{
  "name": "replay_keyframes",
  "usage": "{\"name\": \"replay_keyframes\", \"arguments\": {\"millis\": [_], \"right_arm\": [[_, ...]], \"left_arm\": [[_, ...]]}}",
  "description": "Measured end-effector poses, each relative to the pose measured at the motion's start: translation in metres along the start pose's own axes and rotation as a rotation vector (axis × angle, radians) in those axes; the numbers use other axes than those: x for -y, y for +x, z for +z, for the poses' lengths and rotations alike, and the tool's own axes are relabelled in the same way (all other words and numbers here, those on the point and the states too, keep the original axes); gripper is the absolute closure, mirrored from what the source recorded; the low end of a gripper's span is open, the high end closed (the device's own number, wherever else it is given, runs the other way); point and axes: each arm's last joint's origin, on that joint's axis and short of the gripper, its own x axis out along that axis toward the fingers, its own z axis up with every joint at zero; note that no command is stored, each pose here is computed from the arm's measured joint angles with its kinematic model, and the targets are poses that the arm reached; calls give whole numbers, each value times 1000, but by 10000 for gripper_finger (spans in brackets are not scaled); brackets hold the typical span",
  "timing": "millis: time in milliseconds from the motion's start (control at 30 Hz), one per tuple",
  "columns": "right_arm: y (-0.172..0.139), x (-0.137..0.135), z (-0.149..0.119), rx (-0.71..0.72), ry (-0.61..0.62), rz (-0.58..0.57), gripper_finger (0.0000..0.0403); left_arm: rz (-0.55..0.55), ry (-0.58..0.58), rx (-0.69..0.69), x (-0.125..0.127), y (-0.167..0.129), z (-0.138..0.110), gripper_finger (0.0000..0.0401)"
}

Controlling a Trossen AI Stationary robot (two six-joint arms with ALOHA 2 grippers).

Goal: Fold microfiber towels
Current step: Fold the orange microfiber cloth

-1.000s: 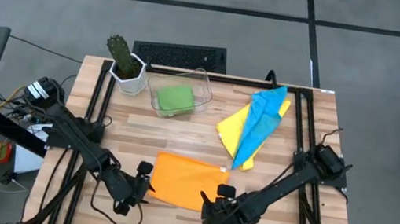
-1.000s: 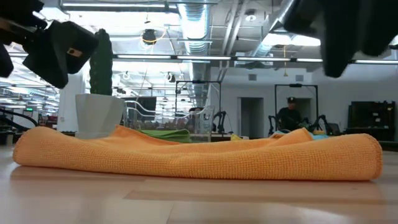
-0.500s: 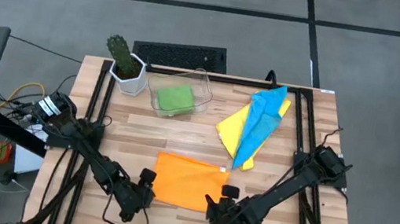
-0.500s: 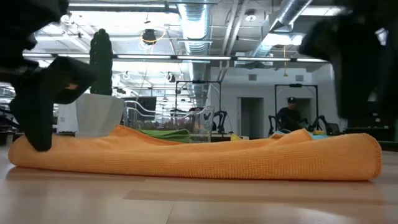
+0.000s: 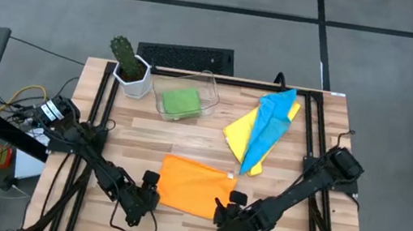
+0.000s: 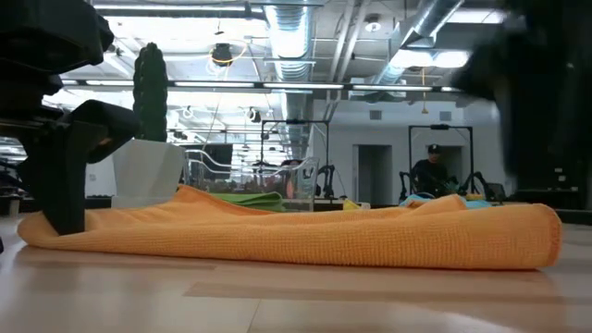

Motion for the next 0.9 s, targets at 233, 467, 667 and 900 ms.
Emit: {"name": "replay_keyframes", "arguments": {"millis": [233,467,667,900], "right_arm": [[-2,-7,6,159,8,-73,252],[38,-6,-2,84,-20,-133,388],[59,-6,-9,19,10,-133,365],[58,-4,-8,23,8,-140,386]], "left_arm": [[15,-23,11,0,0,0,210],[17,-47,16,0,0,0,210],[16,-48,16,0,0,0,210],[15,-37,15,0,1,0,213]]}}
